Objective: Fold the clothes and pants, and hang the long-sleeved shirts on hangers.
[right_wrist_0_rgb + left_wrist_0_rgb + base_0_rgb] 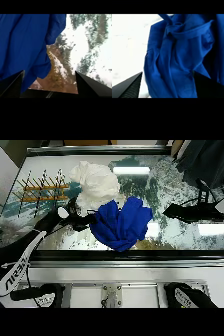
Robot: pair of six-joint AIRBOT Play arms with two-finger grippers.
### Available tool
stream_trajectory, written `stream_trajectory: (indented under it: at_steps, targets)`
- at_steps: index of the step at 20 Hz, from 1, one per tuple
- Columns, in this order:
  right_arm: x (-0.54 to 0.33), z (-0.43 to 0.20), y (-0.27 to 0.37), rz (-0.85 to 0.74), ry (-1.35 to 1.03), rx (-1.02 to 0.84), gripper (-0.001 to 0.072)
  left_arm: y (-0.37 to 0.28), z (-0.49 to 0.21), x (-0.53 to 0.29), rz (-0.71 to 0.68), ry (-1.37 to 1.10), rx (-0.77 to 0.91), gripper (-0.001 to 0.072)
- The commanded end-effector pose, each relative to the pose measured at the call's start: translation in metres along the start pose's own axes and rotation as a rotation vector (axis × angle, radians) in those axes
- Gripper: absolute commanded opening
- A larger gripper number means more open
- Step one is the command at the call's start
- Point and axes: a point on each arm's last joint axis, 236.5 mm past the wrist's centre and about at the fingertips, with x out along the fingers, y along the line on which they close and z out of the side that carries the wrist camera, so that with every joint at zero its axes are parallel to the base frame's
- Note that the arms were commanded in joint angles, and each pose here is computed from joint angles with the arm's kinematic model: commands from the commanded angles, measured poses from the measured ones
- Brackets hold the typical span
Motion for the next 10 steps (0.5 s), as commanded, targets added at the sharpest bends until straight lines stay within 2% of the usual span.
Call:
stream_trajectory:
  at_steps: [1,2,4,5,6,9,10]
  targets:
    - [0.032,-0.006,0.008,0.081,0.06,0.086,0.0703,-0.01,-0.009,0.031,-0.044,0.08,-0.005,0.0707]
    - [0.046,-0.009,0.011,0.1,0.078,0.109,0.0703,-0.013,-0.01,0.035,-0.044,0.1,0.0,0.0562]
    - [0.078,-0.024,0.017,0.111,0.122,0.125,0.0703,-0.015,-0.009,0.039,-0.044,0.126,0.003,0.0182]
    - [0.096,-0.035,0.023,0.119,0.152,0.126,0.0703,-0.016,-0.008,0.038,-0.046,0.122,0.007,0.0042]
    - [0.113,-0.045,0.03,0.124,0.181,0.122,0.0703,-0.016,-0.004,0.034,-0.045,0.108,0.015,0.0009]
    - [0.152,-0.066,0.052,0.127,0.233,0.079,0.0699,-0.022,0.01,0.011,-0.065,0.054,0.026,0.001]
    - [0.157,-0.066,0.057,0.127,0.225,0.064,0.0611,-0.027,0.017,-0.002,-0.08,0.021,0.033,0.001]
